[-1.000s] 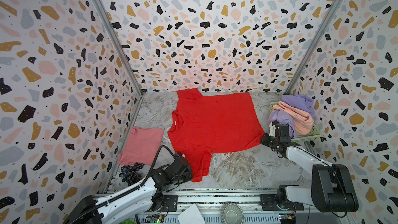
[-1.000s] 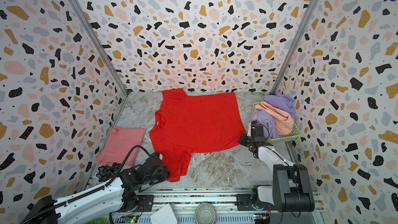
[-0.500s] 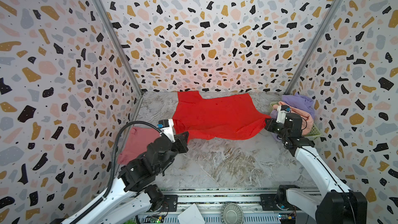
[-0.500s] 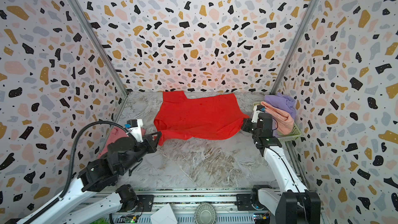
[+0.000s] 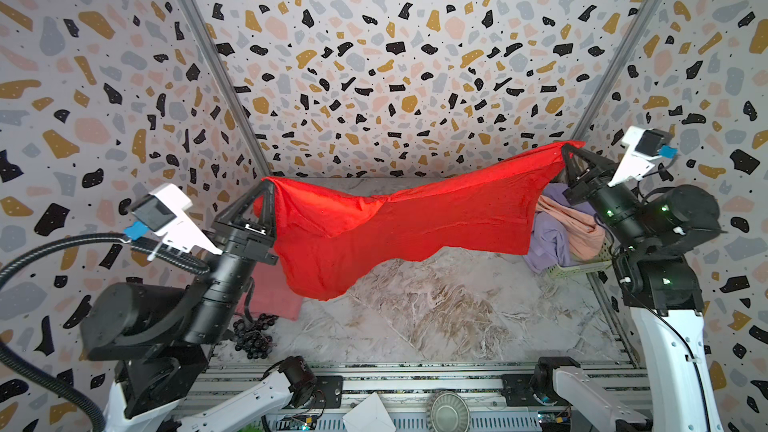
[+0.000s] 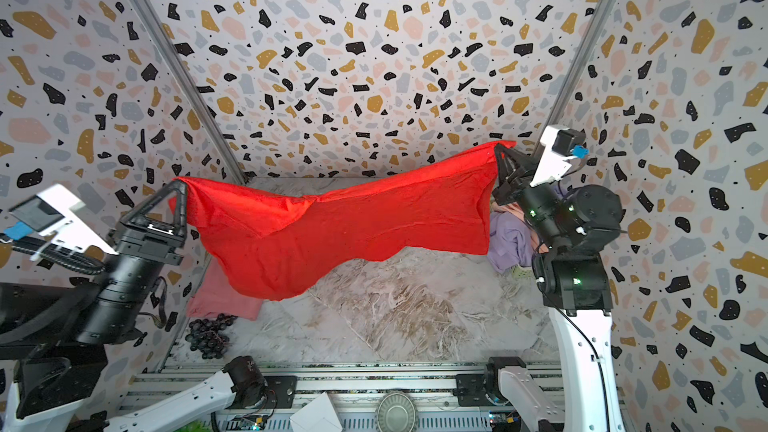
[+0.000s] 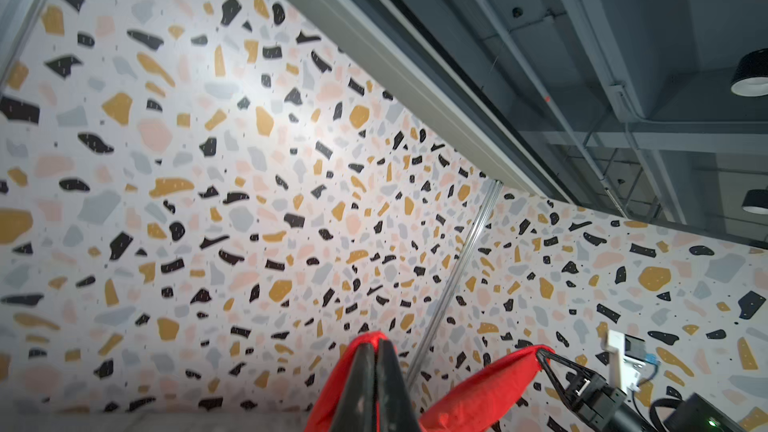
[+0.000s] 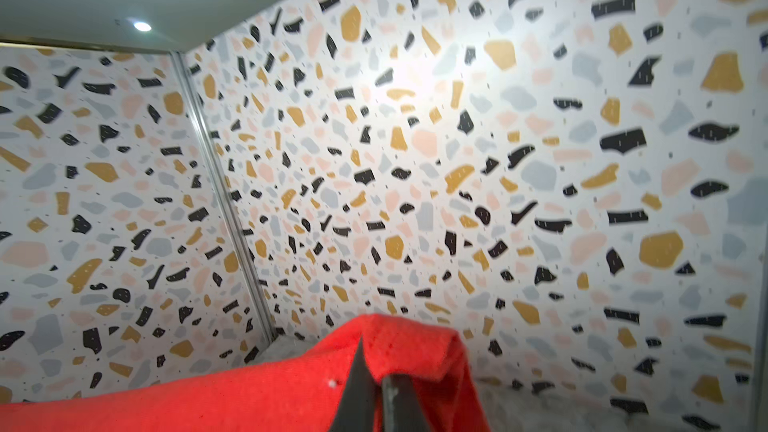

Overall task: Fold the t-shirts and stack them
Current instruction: 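Lift the red t-shirt high by its hem with both grippers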

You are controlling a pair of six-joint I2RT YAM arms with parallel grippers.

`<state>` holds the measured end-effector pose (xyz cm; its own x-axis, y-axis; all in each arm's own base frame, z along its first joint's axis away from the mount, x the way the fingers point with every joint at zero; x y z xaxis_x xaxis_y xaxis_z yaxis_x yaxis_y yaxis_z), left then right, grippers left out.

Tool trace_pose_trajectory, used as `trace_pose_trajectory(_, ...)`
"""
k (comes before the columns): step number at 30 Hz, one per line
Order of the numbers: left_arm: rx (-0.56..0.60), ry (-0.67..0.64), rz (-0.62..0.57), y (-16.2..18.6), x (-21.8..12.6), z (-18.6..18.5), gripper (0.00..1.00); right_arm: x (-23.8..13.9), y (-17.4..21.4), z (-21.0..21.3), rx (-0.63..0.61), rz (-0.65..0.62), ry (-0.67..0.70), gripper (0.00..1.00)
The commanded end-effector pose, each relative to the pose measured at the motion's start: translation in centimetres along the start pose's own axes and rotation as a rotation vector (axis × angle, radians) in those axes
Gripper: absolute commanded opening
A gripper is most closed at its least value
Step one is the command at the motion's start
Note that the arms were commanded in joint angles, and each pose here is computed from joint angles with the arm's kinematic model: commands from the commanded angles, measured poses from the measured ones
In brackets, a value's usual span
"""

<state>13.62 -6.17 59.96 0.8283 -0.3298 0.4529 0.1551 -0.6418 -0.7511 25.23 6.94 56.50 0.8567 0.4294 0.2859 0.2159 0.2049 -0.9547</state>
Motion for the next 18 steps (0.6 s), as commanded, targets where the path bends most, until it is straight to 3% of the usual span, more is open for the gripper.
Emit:
trace_pose_trajectory(1,0.174,-0.004,-0.05,-0.6,3.3,-1.5,0.0,1.2,-1.9,0.0,-0.039,-0.063,-0.024,0.0)
trace_pose_trajectory(10,0.391,-0.25,0.022,5.5,11.4,1.1,0.0,8.1,3.2,-3.7,0.033,0.008,-0.032,0.0)
trace_pose_trajectory(18,0.322,-0.231,0.157,9.8,21.1,9.8,0.0,13.5,7.5,-6.6,0.063,0.066,-0.027,0.0)
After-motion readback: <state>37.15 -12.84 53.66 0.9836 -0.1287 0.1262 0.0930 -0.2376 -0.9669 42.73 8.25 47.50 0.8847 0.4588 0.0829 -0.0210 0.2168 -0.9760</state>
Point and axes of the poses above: each gripper's point midway between its finger pads, its own x axis out along the fingers, its own z axis along the line the jaws close on, y = z × x, the point moved 2 cm from there along -x, back along the fingers, and after that the axes turned 5 degrees about -x, right-handed, at the moved point
